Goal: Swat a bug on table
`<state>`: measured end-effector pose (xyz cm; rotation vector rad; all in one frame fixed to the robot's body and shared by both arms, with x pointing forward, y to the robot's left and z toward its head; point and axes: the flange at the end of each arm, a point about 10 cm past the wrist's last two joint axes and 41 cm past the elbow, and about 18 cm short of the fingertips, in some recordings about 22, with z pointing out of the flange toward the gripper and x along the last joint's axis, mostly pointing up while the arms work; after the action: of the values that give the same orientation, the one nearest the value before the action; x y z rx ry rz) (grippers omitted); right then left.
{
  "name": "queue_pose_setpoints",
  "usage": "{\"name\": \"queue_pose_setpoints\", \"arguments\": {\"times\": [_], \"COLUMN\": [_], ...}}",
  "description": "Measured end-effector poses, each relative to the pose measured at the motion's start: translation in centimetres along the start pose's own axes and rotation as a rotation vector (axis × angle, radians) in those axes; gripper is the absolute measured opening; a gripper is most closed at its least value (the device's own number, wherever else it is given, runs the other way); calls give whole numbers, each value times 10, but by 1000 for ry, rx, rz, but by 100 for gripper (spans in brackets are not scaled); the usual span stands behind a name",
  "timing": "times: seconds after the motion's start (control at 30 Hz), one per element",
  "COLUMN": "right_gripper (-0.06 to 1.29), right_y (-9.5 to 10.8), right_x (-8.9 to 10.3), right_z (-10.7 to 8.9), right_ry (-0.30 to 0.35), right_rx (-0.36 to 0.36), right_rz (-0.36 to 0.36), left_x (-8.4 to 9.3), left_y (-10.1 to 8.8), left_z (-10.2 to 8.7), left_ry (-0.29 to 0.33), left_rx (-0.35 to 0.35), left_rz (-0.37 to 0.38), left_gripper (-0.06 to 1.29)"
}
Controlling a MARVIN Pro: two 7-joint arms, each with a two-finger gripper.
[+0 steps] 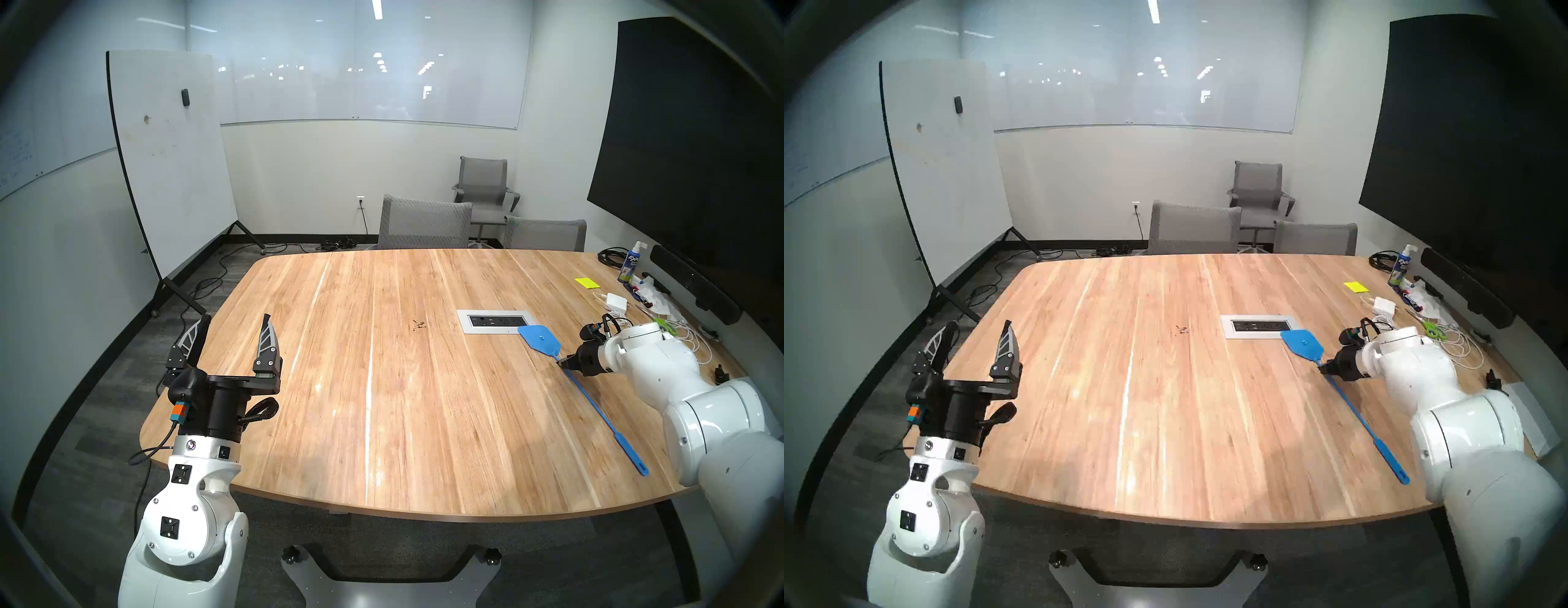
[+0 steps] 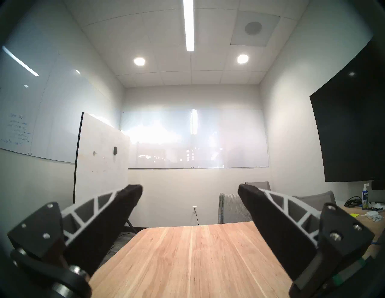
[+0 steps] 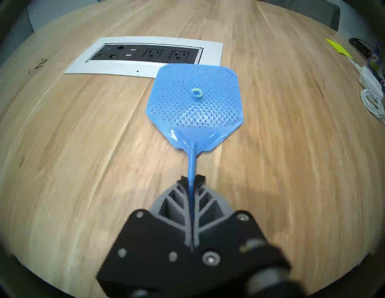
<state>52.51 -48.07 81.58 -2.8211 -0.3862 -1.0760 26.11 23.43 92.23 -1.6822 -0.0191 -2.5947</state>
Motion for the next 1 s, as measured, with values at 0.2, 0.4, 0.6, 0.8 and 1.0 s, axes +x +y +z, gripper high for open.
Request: {"name": "queue_pose_setpoints", "arguments": {"times": [0.2,0.4,0.6,0.8,1.0], "right_gripper": [-2,-2,-3,-3,-3], "right_y": [3,4,4,1,-4], "right_x": [-10,-22,-29,-36,-39], "right_z": [-10,-20,-28,-40,-48], "right_ry": [4,13,27,53,77], "right_rx": [75,149,204,276,326], "right_rz": [-33,-51,-70,-99,-130], "left_x": [0,0,0,-1,-1], "left_y": [0,0,0,0,0], "left_z": [0,0,0,0,0], "left_ry": [0,-1,-1,-2,-2], "left_rx": [0,0,0,0,0], "left_rz": [0,0,0,0,0], "left_gripper": [126,126,126,126,126]}}
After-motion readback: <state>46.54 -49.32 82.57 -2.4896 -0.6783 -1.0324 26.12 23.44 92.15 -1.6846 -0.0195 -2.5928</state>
